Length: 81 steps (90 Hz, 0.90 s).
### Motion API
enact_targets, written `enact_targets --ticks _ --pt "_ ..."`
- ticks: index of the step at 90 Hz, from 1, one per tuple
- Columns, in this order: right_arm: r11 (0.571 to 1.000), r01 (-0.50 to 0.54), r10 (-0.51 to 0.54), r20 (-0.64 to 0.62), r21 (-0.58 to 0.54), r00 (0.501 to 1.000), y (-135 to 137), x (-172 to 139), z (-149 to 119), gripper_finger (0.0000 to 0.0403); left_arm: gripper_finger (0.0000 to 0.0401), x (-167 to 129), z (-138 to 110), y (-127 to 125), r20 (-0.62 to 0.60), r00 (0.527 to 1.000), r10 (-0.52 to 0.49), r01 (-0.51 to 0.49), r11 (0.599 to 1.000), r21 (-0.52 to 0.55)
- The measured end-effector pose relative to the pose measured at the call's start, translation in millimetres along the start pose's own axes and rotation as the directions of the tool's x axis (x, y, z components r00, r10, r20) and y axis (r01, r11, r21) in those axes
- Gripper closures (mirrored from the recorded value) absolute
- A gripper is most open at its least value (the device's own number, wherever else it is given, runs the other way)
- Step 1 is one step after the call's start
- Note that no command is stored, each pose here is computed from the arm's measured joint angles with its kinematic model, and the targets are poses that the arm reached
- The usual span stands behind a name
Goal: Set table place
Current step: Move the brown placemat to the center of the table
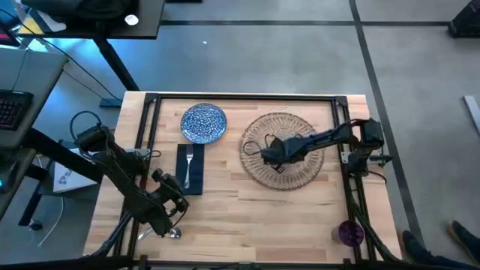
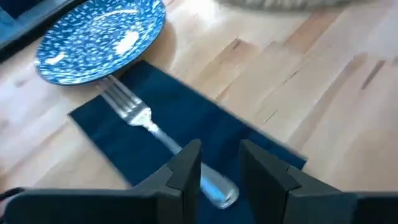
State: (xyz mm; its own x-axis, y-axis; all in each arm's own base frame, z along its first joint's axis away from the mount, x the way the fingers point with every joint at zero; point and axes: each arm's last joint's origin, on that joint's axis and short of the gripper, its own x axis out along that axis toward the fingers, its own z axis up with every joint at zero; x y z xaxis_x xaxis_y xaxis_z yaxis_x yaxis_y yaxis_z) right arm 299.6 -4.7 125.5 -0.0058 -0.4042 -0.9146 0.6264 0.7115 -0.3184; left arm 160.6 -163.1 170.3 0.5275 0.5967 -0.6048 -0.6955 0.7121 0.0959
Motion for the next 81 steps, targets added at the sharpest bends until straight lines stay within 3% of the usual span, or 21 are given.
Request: enact_targets --ticks 14,36,60,81 --pt "0.982 -0.186 0.187 0.118 -0.021 0.975 30.6 -12.3 -1.8 0.0403 0.0311 8.5 8.9 -14.4 0.09 0.994 -0.067 0.077 0.991 -0.113" --pt "0.917 -0.376 0.398 0.226 -0.134 0.889 67.5 -31.3 -13.2 0.0403 0.0311 21.3 26.0 -32.4 0.2 0.974 -0.108 0.12 0.992 -0.049" --pt "0.901 -0.395 0.432 0.272 -0.182 0.86 82.3 -42.0 -26.2 0.0403 0.0311 39.5 42.7 -35.4 0.209 0.976 -0.066 0.077 0.996 -0.041" --pt "0.931 -0.32 0.362 0.336 -0.174 0.869 81.3 -42.6 -26.8 0.0403 0.0311 55.1 53.1 -34.9 0.129 0.99 -0.062 0.047 0.992 0.113"
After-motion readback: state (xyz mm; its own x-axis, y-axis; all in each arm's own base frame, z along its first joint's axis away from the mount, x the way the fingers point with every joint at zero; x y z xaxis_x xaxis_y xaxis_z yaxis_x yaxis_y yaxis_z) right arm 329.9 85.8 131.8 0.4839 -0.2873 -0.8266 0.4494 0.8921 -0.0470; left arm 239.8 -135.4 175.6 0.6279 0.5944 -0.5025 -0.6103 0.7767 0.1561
